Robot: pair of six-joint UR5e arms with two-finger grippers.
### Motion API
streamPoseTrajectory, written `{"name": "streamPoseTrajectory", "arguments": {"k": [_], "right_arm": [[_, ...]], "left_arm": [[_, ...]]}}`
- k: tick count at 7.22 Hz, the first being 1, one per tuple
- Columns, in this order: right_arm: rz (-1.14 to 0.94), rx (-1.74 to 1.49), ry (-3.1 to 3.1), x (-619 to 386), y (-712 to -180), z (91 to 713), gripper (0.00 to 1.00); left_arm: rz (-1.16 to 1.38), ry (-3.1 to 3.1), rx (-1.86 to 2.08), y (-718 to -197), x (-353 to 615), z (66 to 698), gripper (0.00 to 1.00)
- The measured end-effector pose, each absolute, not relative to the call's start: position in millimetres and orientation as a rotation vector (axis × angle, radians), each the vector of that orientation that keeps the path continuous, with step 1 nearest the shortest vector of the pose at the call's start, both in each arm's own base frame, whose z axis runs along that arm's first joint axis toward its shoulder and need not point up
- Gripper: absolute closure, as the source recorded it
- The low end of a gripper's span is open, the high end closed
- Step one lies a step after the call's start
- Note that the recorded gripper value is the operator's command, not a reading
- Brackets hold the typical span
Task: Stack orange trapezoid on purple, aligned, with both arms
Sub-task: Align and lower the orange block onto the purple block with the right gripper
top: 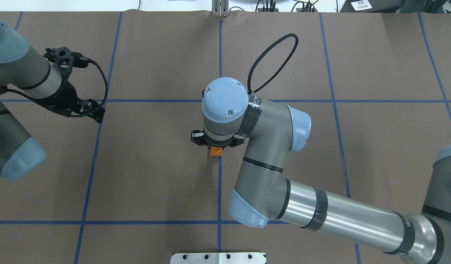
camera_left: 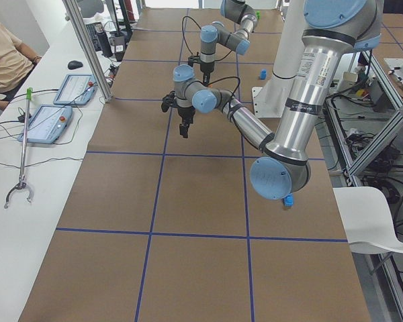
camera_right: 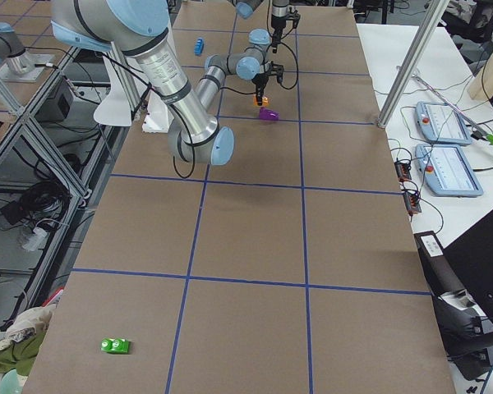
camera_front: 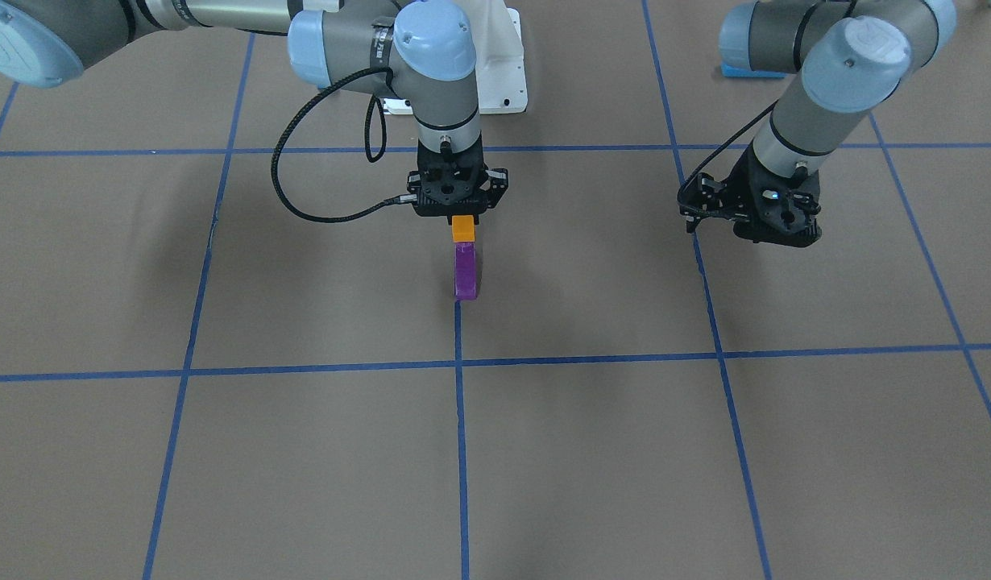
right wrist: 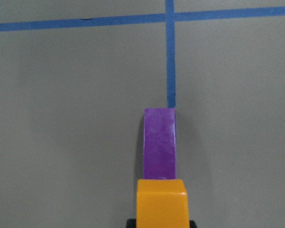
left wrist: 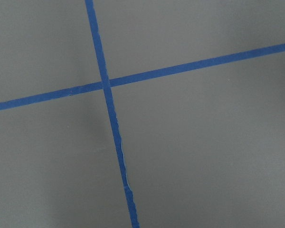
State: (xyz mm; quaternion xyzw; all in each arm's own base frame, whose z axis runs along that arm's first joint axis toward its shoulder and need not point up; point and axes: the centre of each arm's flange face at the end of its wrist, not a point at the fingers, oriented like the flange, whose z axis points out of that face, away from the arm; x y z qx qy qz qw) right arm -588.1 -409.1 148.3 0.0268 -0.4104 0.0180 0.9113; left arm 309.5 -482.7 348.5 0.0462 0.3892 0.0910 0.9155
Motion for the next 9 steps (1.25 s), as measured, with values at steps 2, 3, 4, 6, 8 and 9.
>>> {"name": "streamPoseTrajectory", "arguments": {"k": [2, 3, 4, 6, 8, 9], "right_arm": [[0.007, 0.068, -0.825, -593.3, -413.0, 157.0, 1.0], [0.0, 0.067, -0.814, -597.2, -414.5, 162.1, 1.0], [-0.009, 0.068, -0.806, -599.8, -415.2, 165.5, 1.0], [-0.015, 0.067, -0.798, -602.8, -416.4, 168.5, 1.0], [-0.017, 0.066, -0.797, -603.7, -416.0, 168.9, 1.0], [-0.018, 0.066, -0.8, -604.0, -415.6, 167.4, 1.0]], "left_arm": [[0.18, 0.805, 0.094, -481.9, 309.8, 346.0, 0.0], [0.174, 0.806, 0.093, -481.6, 310.0, 344.7, 0.0], [0.172, 0.807, 0.092, -481.3, 310.3, 344.2, 0.0], [0.171, 0.808, 0.091, -481.0, 311.0, 344.0, 0.0], [0.171, 0.807, 0.091, -481.0, 311.2, 344.0, 0.0], [0.171, 0.807, 0.091, -480.9, 311.3, 344.0, 0.0]]}}
